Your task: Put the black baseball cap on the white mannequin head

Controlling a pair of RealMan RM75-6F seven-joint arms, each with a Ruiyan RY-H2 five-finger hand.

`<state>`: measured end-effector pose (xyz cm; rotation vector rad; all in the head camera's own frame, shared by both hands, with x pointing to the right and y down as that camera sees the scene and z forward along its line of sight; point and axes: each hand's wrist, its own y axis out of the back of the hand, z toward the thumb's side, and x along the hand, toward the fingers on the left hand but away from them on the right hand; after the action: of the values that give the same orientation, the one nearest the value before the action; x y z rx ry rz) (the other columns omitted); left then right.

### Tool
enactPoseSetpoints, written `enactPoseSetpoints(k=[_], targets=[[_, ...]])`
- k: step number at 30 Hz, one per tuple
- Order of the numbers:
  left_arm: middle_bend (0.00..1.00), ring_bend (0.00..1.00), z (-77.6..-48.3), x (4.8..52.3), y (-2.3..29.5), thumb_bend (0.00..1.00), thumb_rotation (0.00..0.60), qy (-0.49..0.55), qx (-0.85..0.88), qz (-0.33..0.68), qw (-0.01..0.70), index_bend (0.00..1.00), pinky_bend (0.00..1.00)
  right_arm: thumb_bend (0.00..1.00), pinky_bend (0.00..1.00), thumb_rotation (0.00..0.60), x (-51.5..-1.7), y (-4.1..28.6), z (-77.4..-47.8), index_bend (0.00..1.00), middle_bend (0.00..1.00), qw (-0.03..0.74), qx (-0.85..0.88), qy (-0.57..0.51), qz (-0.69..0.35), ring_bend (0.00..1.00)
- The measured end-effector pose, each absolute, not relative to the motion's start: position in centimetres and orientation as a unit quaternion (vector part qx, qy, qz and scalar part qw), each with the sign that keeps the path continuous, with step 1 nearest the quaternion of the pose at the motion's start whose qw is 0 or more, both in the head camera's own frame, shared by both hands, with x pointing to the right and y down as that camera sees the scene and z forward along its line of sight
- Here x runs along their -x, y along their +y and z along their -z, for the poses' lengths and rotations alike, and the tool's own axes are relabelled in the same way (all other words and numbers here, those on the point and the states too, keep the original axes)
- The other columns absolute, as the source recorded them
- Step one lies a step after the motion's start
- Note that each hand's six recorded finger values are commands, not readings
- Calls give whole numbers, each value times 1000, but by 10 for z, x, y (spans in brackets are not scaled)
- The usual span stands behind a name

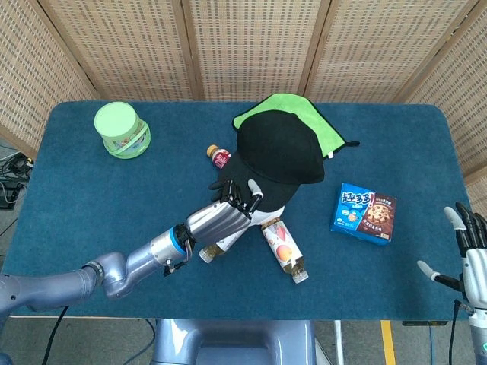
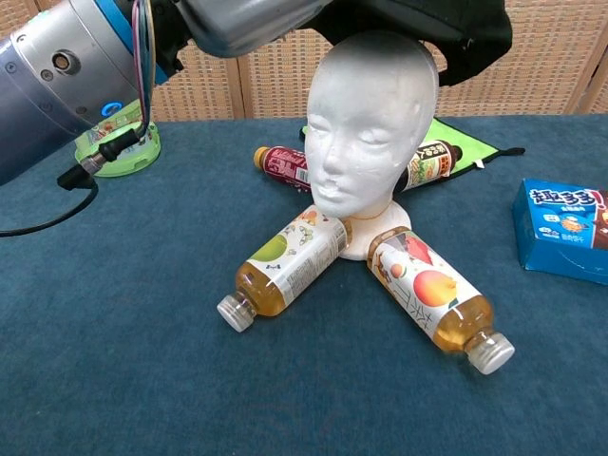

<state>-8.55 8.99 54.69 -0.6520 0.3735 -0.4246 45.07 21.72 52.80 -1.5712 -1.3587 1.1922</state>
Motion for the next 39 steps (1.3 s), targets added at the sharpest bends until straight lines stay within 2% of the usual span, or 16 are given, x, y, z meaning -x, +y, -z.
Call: enactPoseSetpoints(k=[11,25,35,39], targets=[[936,879,-570,89,99,660,600,158,324,204,910,885,744,51,0,600,-451,217,-529,0,0,364,612,-527,-464,0],[936,878,-575,93,105,641,600,149,322,193,915,867,741,51,0,600,-449,217,-529,0,0,365,612,-526,-465,0],[936,879,-574,99,102,529,600,151,315,196,916,828,729,51,0,600,-449,218,-528,0,0,365,612,-526,-465,0],[936,878,-573,100,101,523,600,150,317,200,915,825,726,51,0,600,-448,218,-529,0,0,366,612,-524,-465,0]])
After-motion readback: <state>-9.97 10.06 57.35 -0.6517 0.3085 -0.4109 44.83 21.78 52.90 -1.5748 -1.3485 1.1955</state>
